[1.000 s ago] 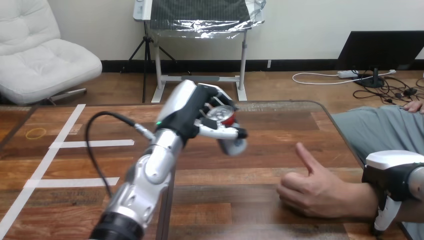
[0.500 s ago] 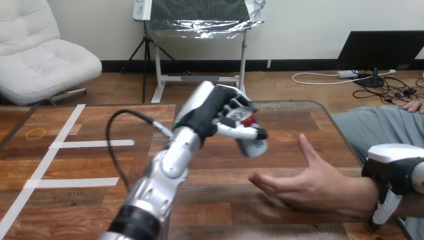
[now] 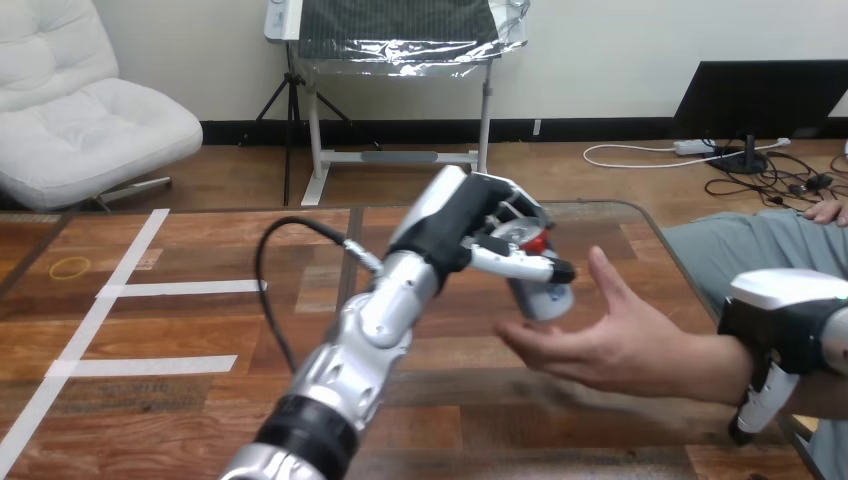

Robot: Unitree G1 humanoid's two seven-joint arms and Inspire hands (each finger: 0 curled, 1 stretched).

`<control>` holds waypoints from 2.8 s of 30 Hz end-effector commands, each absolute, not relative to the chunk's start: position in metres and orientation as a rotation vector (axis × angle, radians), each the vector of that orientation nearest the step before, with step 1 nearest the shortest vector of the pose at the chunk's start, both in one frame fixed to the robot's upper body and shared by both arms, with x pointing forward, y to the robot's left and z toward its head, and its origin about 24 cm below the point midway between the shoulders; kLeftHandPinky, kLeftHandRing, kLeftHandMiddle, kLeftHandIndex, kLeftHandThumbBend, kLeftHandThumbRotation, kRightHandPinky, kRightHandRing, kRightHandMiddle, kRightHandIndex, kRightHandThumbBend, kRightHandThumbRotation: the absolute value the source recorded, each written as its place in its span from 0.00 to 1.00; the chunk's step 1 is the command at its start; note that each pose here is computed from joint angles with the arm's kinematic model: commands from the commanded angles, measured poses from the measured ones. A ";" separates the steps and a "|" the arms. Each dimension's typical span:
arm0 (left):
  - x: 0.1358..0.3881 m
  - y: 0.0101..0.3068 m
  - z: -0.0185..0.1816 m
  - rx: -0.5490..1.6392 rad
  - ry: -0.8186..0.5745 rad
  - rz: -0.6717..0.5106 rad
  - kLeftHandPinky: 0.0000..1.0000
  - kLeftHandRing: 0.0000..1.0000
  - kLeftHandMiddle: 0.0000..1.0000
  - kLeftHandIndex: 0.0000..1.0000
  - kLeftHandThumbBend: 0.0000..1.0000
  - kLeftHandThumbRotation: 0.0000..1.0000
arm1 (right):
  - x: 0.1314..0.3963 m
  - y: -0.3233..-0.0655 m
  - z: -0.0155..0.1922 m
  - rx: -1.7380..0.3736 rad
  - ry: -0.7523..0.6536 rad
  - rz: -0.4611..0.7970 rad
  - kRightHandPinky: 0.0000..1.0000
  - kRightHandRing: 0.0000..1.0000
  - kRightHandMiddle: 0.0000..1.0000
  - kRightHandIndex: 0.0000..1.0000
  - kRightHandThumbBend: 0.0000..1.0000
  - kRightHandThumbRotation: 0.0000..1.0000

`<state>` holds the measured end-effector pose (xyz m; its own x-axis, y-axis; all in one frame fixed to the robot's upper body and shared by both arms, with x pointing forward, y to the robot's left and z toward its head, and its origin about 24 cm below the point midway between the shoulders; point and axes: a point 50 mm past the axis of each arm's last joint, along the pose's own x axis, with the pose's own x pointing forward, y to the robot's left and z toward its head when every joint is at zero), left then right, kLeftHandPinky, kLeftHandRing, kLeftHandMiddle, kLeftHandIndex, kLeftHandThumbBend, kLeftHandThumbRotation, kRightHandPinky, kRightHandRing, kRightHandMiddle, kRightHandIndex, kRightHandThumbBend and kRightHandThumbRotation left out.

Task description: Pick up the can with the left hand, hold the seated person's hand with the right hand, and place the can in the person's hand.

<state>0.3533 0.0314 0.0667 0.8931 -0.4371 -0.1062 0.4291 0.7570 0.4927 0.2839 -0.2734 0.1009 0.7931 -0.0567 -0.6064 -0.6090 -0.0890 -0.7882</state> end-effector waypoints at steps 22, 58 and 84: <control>0.373 -0.025 0.147 0.588 -0.265 -0.536 0.33 0.39 0.45 0.46 0.69 0.00 | 0.302 -0.255 0.184 -1.703 0.325 0.375 0.24 0.34 0.44 0.42 0.72 0.00; 0.370 -0.039 0.147 0.610 -0.270 -0.568 0.30 0.36 0.42 0.45 0.72 0.00 | 0.312 -0.240 0.217 -1.759 0.195 0.359 0.23 0.29 0.39 0.40 0.72 0.00; 0.374 -0.032 0.144 0.596 -0.216 -0.583 0.30 0.36 0.42 0.46 0.67 0.00 | 0.314 -0.241 0.211 -1.802 0.200 0.361 0.19 0.27 0.39 0.61 0.82 0.04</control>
